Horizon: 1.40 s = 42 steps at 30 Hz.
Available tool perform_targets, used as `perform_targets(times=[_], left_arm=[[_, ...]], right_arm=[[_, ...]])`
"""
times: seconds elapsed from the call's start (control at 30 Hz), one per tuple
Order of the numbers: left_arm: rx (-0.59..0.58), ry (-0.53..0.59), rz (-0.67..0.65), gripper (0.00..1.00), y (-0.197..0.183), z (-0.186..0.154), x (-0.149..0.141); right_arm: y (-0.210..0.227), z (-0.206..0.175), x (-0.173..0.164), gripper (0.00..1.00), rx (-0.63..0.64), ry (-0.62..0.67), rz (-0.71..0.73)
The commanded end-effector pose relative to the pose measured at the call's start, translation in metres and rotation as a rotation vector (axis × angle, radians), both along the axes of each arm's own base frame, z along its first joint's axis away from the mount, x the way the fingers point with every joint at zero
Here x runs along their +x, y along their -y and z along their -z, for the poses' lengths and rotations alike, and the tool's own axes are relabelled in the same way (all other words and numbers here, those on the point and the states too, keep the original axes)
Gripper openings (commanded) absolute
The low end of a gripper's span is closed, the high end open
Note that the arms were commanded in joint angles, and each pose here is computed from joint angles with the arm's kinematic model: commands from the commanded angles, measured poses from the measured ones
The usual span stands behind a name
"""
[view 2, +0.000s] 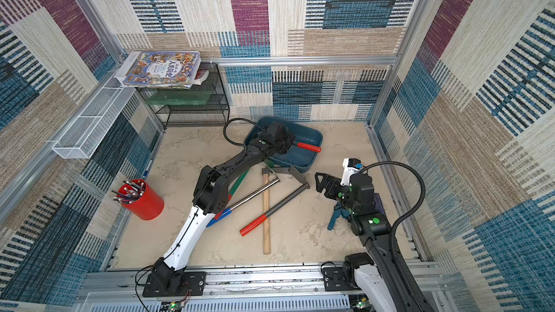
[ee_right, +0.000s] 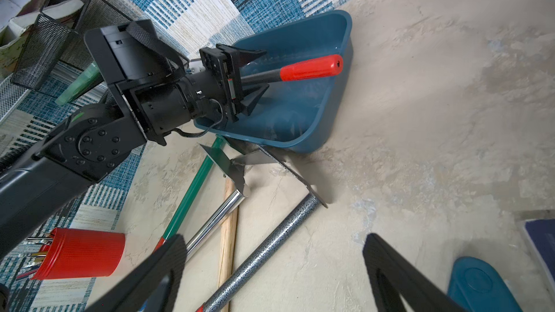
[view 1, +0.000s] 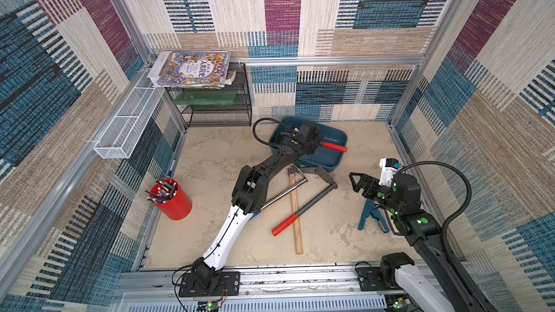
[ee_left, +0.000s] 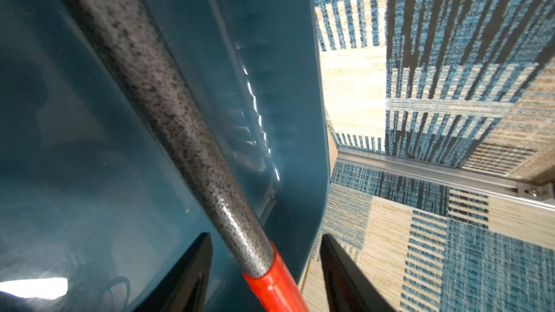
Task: Put the small hoe into the storage box
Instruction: Place the hoe in the storage box.
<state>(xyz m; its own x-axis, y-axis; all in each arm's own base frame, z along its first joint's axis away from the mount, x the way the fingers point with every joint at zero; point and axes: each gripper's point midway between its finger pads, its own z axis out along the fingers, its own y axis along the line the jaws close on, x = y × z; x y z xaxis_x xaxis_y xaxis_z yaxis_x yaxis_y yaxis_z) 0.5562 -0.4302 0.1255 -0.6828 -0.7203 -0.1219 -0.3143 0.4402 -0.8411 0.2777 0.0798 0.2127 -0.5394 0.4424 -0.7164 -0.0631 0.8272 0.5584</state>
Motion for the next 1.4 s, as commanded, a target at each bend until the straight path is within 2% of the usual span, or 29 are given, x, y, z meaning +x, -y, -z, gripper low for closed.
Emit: perform_targets(times=[0.0, 0.27, 0.67, 0.9, 1.07, 1.13, 1.37], left_arm=[[-0.007, 0.04, 0.12, 0.61, 0.009, -0.016, -0.01], [0.03, 0.115, 0.327, 0.57, 0.009, -0.045, -0.033], [0.061, 0.201, 0.646, 0.5, 0.003, -0.069, -0.081], [0.147, 0.251, 0.77, 0.48, -0.013, -0.078, -0.113], [0.247, 0.222, 0.831, 0.47, -0.034, -0.072, -0.139], [0.274, 0.201, 0.892, 0.46, -0.039, -0.069, -0.151], [0.404, 0.266, 0.944, 0.53, -0.066, -0.06, -0.181]], right_arm=[[-0.006, -0.014, 0.003, 0.96, 0.005, 0.052, -0.032], [-0.023, -0.012, 0.003, 0.96, 0.023, 0.048, -0.125], [-0.041, -0.008, 0.0, 0.96, 0.001, 0.071, -0.258], [-0.048, -0.002, -0.001, 0.96, 0.009, 0.049, -0.3], [-0.055, -0.001, -0.003, 0.96, 0.02, 0.034, -0.349], [-0.057, -0.001, -0.004, 0.96, 0.023, 0.031, -0.366], [-0.066, -0.002, -0.009, 0.96, 0.051, 0.024, -0.409]])
